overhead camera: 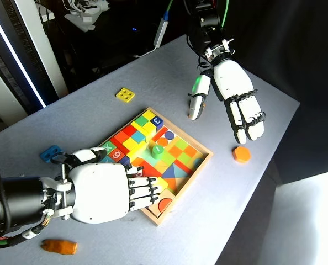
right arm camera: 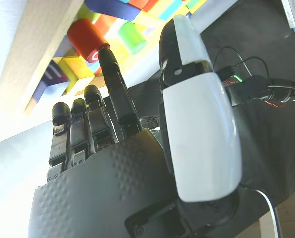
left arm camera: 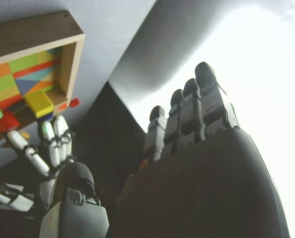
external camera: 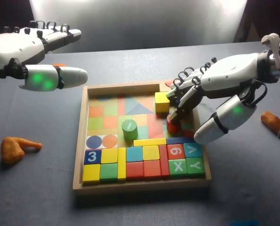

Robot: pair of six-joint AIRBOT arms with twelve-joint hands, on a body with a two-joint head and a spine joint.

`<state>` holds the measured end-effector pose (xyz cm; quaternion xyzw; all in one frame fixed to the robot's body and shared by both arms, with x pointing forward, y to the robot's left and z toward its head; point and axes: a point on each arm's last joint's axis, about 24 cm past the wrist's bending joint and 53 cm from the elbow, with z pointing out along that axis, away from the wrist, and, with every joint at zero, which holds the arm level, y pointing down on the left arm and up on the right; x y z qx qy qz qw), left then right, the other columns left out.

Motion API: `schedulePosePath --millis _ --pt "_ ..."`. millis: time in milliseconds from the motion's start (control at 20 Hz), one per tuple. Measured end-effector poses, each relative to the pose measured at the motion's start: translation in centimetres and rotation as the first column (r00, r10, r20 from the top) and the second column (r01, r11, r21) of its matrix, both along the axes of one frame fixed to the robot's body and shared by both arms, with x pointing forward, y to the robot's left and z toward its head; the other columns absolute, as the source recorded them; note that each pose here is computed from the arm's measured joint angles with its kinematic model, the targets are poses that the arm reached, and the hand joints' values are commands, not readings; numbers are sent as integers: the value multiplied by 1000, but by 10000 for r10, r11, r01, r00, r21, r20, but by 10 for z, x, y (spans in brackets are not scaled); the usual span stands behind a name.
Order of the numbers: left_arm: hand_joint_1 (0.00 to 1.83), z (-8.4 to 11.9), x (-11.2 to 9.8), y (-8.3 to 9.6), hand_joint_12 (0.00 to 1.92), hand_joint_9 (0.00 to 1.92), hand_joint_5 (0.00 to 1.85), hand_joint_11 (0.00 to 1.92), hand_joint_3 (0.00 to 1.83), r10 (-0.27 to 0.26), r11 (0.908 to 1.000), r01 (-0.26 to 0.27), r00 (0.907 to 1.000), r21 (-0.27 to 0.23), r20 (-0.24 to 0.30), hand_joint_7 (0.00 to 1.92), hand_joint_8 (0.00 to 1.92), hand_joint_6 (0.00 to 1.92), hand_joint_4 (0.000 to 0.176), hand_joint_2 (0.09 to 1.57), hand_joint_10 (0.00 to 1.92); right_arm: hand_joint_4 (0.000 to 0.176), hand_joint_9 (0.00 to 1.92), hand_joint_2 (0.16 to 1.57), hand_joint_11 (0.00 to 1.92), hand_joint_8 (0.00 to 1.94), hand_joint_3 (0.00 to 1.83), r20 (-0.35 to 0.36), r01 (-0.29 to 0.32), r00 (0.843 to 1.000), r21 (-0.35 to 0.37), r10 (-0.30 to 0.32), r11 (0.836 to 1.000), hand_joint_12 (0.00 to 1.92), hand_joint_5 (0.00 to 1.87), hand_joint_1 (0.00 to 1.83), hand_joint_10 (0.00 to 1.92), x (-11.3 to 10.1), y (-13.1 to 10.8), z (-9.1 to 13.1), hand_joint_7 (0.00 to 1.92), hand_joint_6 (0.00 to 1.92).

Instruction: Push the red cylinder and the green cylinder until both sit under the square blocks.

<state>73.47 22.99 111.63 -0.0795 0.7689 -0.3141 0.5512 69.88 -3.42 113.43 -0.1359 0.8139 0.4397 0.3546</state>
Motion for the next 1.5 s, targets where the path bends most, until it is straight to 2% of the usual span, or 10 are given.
schedulePosePath --millis 100,150,350,400,450,600,950,1300,1400,1500 --pt "0 -3 -1 2 212 0 3 0 0 44 10000 -43 9999 50 -96 0 0 1 138 1088 0 103 0 1087 0 1 2 -49 30 10000 5 -30 10000 278 584 343 0 0 -3 0 93 3" --pt "0 -2 0 3 175 0 0 0 0 66 10000 -66 9999 33 -85 0 0 0 135 1085 0 119 0 1084 0 0 0 -54 43 10000 -5 -43 10000 294 577 325 0 0 -4 0 81 0" --pt "0 -2 0 3 147 0 6 0 0 79 10000 -79 9999 14 -87 0 0 1 123 1083 0 113 0 1085 0 1 0 -45 -9 10000 -56 9 10000 294 588 322 0 -3 -7 1 78 2" --pt "0 -2 0 3 140 0 0 0 0 81 10000 -81 9999 10 -85 0 0 0 133 1078 0 136 0 1086 0 0 0 -45 11 10000 -80 -12 10000 293 568 311 0 -3 -10 1 55 0" --pt "0 -2 0 3 100 0 0 0 0 81 10000 -81 9999 10 -85 0 0 0 117 1088 0 137 0 1084 0 4 0 -37 19 10000 -120 -20 9999 325 568 313 0 -4 -12 1 47 0" --pt "0 -2 0 4 92 0 0 0 0 101 9999 -101 9999 -1 -81 0 0 0 123 1076 0 122 0 1089 0 4 2 -33 66 10000 -185 -67 9998 329 573 301 0 -4 -16 0 45 2" --pt "0 -1 0 8 0 0 0 0 3 167 9999 -167 9998 22 -92 0 0 0 86 1096 0 137 0 1091 0 0 0 -188 126 9997 -191 -130 9997 450 565 277 0 -7 -21 -2 37 1" --pt "0 -1 0 9 2 0 0 4 0 197 9998 -197 9998 9 -98 0 0 0 116 1075 0 131 0 1094 0 1 0 -317 142 9994 -265 -151 9995 440 582 261 0 -11 -26 -3 53 1" --pt "0 -1 0 9 0 0 0 0 0 199 9998 -199 9998 5 -96 0 0 0 114 1079 0 136 0 1093 0 0 0 -309 127 9994 -293 -136 9995 423 581 249 0 -13 -28 -3 51 0" --pt "0 -1 -1 10 0 0 0 0 2 193 9998 -193 9998 17 -90 0 0 0 95 1088 0 135 0 1086 0 0 0 -377 149 9992 -277 -160 9995 367 587 236 0 -13 -29 -4 43 1"
